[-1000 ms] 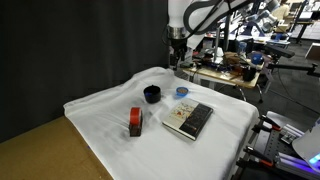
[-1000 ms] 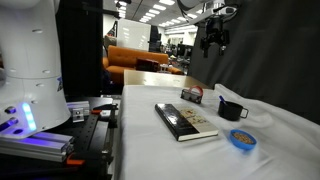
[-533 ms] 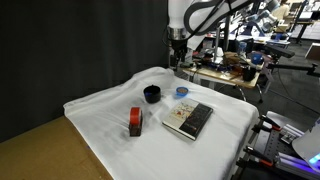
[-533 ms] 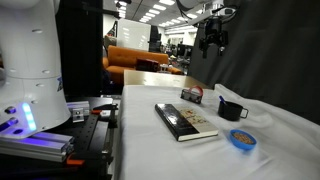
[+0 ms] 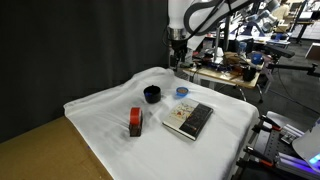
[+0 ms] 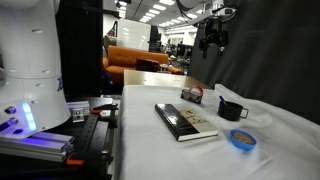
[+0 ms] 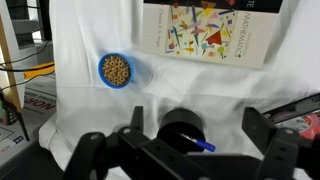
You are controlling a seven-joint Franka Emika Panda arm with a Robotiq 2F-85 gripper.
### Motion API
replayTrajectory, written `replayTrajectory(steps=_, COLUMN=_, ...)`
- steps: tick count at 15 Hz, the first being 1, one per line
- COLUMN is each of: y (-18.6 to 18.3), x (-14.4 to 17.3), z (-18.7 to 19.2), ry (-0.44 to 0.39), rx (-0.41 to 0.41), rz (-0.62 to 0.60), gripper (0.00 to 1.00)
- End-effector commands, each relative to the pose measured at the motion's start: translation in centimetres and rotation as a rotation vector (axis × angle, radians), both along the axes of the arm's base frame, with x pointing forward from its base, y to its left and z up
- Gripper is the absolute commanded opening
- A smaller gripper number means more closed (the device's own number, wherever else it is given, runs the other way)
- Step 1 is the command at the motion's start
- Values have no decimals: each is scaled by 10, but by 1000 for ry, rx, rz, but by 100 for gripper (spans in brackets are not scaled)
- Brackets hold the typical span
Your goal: Move the black cup slightly forward
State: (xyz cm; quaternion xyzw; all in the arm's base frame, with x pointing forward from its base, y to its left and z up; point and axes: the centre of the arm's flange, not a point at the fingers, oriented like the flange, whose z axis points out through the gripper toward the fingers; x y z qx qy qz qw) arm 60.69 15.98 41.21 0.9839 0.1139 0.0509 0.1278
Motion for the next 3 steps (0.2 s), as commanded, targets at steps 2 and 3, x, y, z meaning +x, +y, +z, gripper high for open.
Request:
replayTrajectory(steps=2, y=0, x=0, z=0, ry=0, rx=0, rz=0, gripper=100)
replayTrajectory(steps=3, y=0, x=0, z=0, ry=0, rx=0, rz=0, gripper=100)
